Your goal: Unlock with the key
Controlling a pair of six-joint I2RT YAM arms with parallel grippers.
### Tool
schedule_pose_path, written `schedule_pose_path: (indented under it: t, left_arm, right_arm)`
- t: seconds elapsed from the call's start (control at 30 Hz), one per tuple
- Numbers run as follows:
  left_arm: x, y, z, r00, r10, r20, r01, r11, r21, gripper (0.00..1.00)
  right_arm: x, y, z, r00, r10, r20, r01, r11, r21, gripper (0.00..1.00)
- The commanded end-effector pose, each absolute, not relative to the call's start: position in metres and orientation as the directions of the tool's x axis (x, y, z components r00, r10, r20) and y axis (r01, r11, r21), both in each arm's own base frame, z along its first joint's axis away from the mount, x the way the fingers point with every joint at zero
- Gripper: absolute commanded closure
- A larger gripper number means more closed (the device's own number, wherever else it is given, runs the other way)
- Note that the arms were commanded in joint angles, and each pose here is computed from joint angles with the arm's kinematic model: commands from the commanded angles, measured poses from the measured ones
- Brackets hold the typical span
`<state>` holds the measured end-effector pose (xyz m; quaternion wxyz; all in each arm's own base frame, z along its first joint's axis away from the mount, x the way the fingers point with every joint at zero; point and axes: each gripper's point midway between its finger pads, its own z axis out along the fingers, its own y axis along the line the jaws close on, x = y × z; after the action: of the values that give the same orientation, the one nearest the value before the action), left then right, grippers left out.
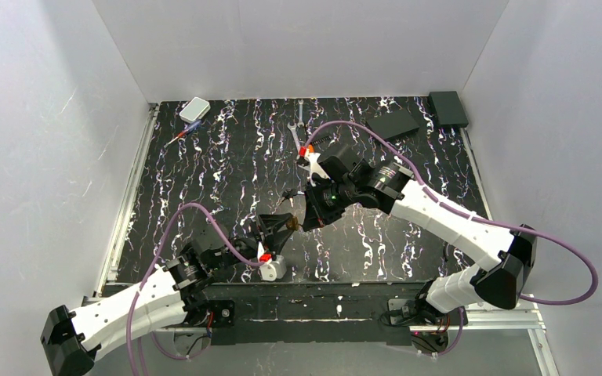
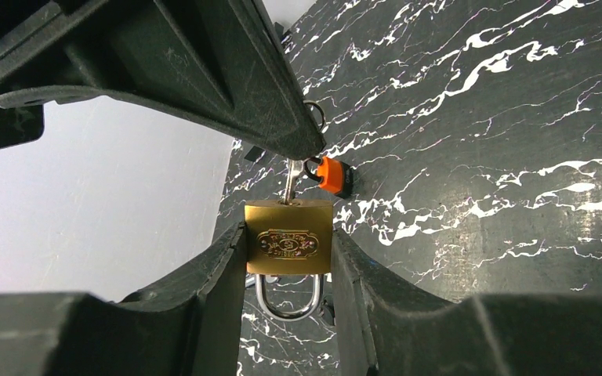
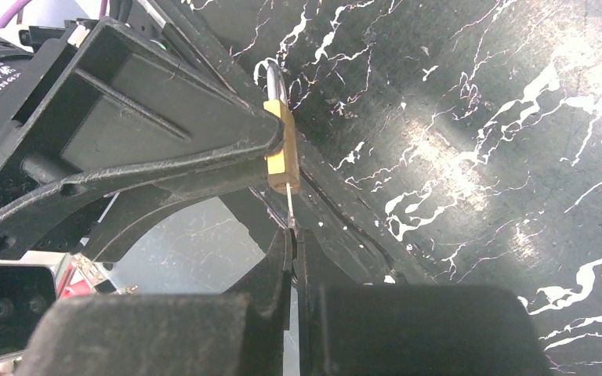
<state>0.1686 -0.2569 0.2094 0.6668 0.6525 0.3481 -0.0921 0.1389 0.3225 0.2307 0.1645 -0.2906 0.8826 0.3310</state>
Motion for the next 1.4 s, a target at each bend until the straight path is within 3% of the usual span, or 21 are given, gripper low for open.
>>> schedule_pose_path:
  t: [0.0, 1.37]
  left_arm:
    - [0.160, -0.262, 0.247, 0.797, 0.243, -0.553, 0.527, 0.170, 0.833, 1.00]
    - [0.154, -0.265, 0.238, 0.815, 0.243, -0.527, 0.514, 0.119, 0.850, 1.00]
  right_arm:
    - [0.150, 0.329, 0.242, -0.744, -0.395, -0.539, -0.653, 0.603, 0.459, 0.99]
    - [0.146, 0.337, 0.246, -0.745, -0.412, -0.525, -0.660, 0.572, 0.487, 0.99]
